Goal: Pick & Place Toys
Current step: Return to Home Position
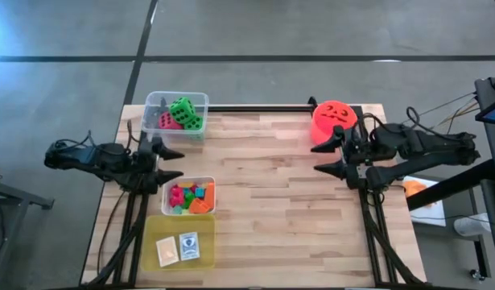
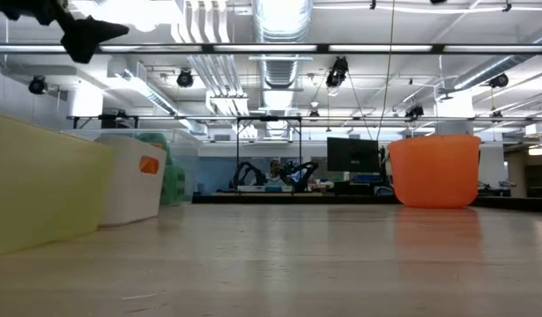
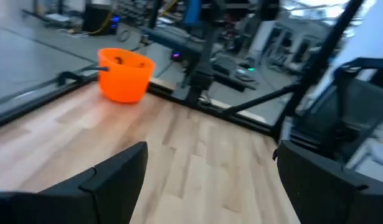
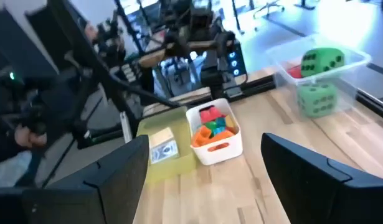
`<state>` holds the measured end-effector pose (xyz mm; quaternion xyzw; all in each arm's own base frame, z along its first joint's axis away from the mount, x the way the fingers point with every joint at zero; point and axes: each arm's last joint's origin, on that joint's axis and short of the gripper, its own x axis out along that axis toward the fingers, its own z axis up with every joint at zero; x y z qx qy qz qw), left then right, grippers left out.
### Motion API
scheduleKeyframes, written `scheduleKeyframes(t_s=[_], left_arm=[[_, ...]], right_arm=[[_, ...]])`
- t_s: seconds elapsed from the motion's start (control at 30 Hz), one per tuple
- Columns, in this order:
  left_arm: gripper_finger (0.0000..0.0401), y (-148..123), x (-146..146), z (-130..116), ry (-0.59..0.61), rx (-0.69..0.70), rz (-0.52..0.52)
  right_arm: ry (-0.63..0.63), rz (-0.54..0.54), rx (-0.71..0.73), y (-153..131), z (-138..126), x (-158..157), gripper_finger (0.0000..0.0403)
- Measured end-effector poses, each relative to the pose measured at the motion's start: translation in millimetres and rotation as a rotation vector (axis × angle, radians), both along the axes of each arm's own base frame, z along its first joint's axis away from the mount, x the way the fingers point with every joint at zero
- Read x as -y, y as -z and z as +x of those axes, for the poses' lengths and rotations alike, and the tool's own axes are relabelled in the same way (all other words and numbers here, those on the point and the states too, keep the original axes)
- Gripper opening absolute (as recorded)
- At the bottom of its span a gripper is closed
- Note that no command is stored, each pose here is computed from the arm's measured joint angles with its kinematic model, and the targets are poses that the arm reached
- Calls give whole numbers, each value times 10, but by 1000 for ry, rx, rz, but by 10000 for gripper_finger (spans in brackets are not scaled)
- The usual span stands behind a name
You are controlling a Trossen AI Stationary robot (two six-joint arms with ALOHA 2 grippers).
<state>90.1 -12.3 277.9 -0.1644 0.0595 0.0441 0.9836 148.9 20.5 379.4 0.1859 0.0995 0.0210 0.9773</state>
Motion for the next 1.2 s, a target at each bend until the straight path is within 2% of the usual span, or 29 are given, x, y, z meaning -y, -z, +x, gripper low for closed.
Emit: scheduleKeyframes(t_s=[0.17, 0.3, 0.4, 0.57, 0.8, 0.97, 1.2], left_arm=[[342, 259, -8, -74, 28, 18, -42], [342, 341, -29, -158, 21, 47, -50], [342, 348, -47, -233, 21, 99, -58], [342, 474, -55, -249, 7, 63, -70], [342, 729, -29, -129, -10, 18, -127], [342, 881, -3, -55, 25, 52, -105], [342, 1070, 56, 39, 159, 124, -70]], right_arm=[[22, 38, 81, 251, -196, 34, 302], [93, 64, 99, 434, -360, 80, 302], [91, 61, 129, 527, -479, 97, 302], [89, 50, 201, 657, -604, 117, 302], [50, 87, 263, 949, -585, 101, 302], [28, 104, 282, 1186, -566, 92, 302], [-11, 143, 363, 1495, -542, 77, 302]])
